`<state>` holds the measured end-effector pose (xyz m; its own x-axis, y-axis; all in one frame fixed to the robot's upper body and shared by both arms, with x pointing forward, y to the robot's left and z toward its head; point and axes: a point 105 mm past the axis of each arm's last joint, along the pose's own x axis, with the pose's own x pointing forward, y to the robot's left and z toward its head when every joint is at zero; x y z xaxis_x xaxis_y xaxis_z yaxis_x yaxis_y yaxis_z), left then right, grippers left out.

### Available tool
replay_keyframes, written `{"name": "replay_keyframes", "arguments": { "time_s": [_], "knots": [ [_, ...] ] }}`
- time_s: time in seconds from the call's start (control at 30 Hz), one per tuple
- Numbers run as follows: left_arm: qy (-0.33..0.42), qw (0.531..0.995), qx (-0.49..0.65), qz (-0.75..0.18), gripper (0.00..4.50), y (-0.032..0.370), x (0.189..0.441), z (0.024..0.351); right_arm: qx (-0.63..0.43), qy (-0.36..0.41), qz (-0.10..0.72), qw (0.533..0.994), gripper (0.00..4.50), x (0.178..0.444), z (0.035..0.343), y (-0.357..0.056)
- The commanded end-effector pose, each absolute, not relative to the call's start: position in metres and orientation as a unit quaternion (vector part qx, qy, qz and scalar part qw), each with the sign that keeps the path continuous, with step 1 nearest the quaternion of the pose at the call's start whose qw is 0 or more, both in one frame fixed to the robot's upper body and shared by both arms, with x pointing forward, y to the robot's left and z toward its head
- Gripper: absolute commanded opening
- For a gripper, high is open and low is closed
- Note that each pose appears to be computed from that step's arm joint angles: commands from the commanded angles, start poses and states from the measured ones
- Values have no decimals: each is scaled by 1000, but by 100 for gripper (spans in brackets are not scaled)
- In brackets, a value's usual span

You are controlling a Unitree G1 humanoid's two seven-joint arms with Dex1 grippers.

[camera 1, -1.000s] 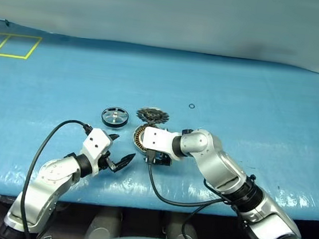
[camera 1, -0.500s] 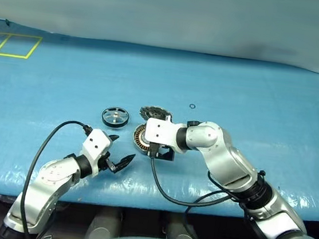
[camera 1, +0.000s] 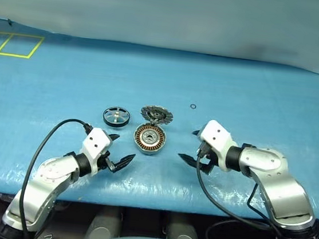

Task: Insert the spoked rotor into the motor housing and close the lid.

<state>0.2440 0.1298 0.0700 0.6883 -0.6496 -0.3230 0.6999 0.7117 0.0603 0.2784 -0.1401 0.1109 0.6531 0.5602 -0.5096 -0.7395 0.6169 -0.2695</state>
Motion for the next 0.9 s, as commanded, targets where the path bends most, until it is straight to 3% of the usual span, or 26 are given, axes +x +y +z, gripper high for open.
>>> {"name": "replay_keyframes", "arguments": {
  "time_s": [0.03,0.2,0.47,0.9],
  "knots": [
    [124,913,97,-376,450,129,245,79,-228,155,244,930,447,308,116,-165],
    [123,911,96,-383,450,126,246,80,-153,112,123,974,447,352,108,-168],
    [120,911,97,-382,450,126,246,82,1,65,69,995,447,405,108,-142],
    [118,914,96,-376,450,128,242,83,27,89,53,994,447,429,81,-127]
  ]
}}
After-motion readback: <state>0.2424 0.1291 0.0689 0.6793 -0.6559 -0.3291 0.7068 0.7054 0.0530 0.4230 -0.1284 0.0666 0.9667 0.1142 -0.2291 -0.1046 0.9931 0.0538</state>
